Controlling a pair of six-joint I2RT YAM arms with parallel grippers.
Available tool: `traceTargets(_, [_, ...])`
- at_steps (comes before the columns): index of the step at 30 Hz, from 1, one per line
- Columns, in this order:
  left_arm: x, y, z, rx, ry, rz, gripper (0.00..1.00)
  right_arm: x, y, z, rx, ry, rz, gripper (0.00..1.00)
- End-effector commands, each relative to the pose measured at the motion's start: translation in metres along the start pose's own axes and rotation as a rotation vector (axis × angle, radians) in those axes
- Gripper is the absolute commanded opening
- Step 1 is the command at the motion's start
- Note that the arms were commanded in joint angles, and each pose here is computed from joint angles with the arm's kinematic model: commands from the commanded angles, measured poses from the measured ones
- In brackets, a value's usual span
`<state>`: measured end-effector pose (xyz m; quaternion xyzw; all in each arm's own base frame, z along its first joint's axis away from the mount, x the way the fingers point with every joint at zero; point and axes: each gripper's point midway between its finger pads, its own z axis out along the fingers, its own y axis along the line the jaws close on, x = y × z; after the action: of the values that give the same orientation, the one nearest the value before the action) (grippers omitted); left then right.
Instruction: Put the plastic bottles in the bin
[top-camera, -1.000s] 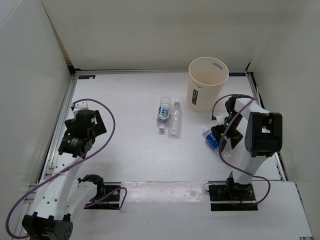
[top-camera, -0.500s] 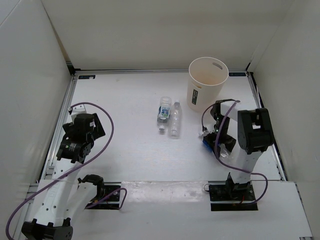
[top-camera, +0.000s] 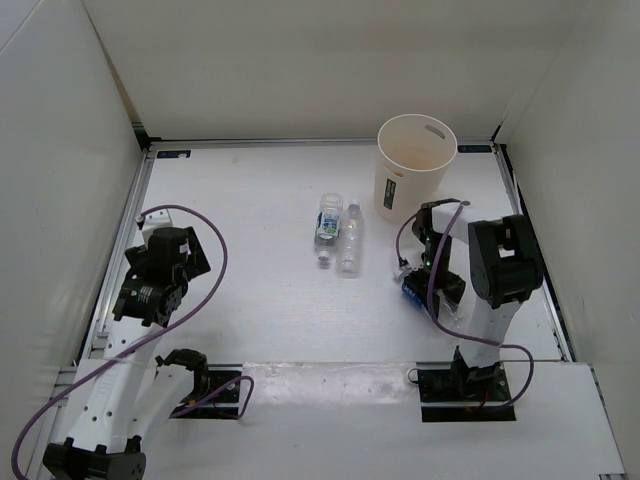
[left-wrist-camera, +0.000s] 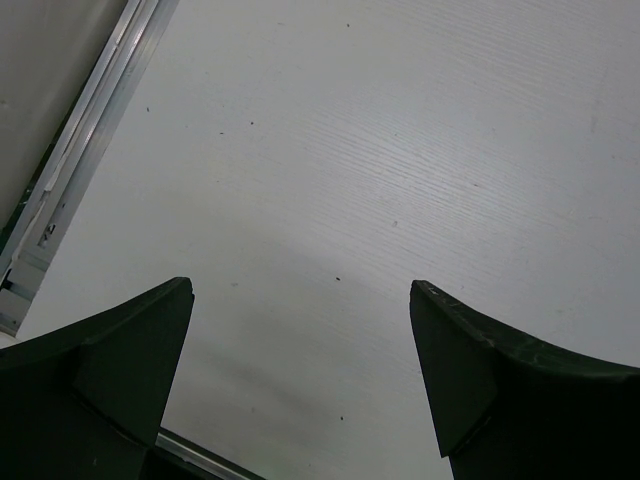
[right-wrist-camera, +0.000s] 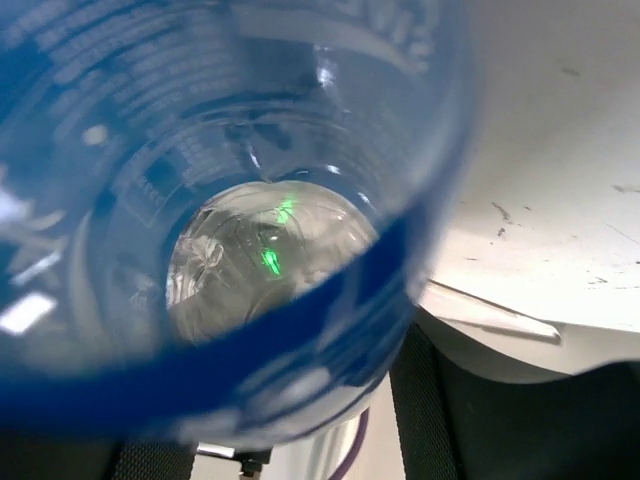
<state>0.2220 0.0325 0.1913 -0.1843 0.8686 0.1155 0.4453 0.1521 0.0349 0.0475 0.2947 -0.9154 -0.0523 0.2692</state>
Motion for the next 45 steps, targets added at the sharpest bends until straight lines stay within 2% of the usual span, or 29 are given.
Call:
traceTargets(1, [-0.003,0.005,0.000,-0.024,-0.012,-0.007,1.00,-0.007,0.000,-0.018,-0.045,-0.096,0.036,0.00])
traceTargets(4, [-0.004,0.004,0.001,-0.025,-0.015,-0.004,1.00,-0.016,0.008,-0.054,-0.058,-0.285,-0.018,0.00])
traceTargets(5, [-0.006,0.003,0.002,-0.021,-0.018,-0.001,1.00,-0.018,0.011,-0.080,-0.015,-0.394,-0.056,0.00])
traceTargets(7, [-0.006,0.003,0.004,-0.027,-0.018,0.005,1.00,-0.019,0.024,-0.096,-0.009,-0.468,-0.150,0.00])
traceTargets(10, [-0.007,-0.001,0.007,-0.019,-0.017,0.008,1.00,-0.016,0.051,-0.133,0.094,-0.625,-0.347,0.00])
traceTargets(12, [-0.008,-0.003,0.009,-0.018,-0.012,0.009,1.00,-0.008,0.072,-0.166,0.183,-0.776,-0.473,0.00])
traceTargets(14, [-0.010,-0.005,0.010,-0.015,-0.009,0.010,1.00,-0.011,0.080,-0.210,0.291,-0.964,-0.519,0.00])
traceTargets(16, [-0.012,-0.008,0.010,-0.006,-0.013,0.012,1.00,-0.005,0.081,-0.264,0.421,-1.155,-0.484,0.00])
traceTargets(17, [-0.012,-0.007,0.011,-0.009,-0.013,0.010,1.00,-0.005,0.082,-0.278,0.452,-1.197,-0.481,0.00])
traceTargets(18, [-0.013,-0.008,0.011,-0.006,-0.016,0.009,1.00,-0.007,0.079,-0.316,0.518,-1.305,-0.449,0.00])
traceTargets(22, [-0.010,-0.010,0.013,0.000,-0.011,0.005,1.00,-0.013,0.076,-0.377,0.578,-1.416,-0.395,0.00])
traceTargets(26, [-0.014,-0.012,0.011,0.015,-0.021,-0.004,1.00,-0.024,0.055,-0.439,0.617,-1.599,-0.292,0.00])
traceTargets(30, [-0.012,-0.013,0.012,0.017,-0.012,0.000,1.00,-0.052,0.035,-0.468,0.632,-1.696,-0.258,0.00])
traceTargets(31, [-0.015,-0.012,0.010,0.017,-0.016,-0.003,1.00,-0.048,0.033,-0.484,0.652,-1.742,-0.252,0.00])
traceTargets(32, [-0.015,-0.013,0.009,0.019,-0.018,-0.003,1.00,-0.070,0.023,-0.479,0.628,-1.708,-0.248,0.00])
traceTargets(39, [-0.013,-0.014,0.006,0.033,-0.007,-0.014,1.00,-0.128,-0.025,-0.483,0.591,-1.674,-0.145,0.00])
traceTargets(43, [-0.016,-0.016,0.005,0.041,-0.011,-0.020,1.00,-0.145,-0.040,-0.474,0.587,-1.633,-0.113,0.00])
traceTargets(44, [-0.018,-0.016,0.005,0.039,-0.013,-0.022,1.00,-0.147,-0.044,-0.471,0.589,-1.623,-0.106,0.01])
traceTargets(45, [-0.018,-0.016,0.005,0.041,-0.010,-0.021,1.00,-0.151,-0.047,-0.466,0.583,-1.607,-0.098,0.07])
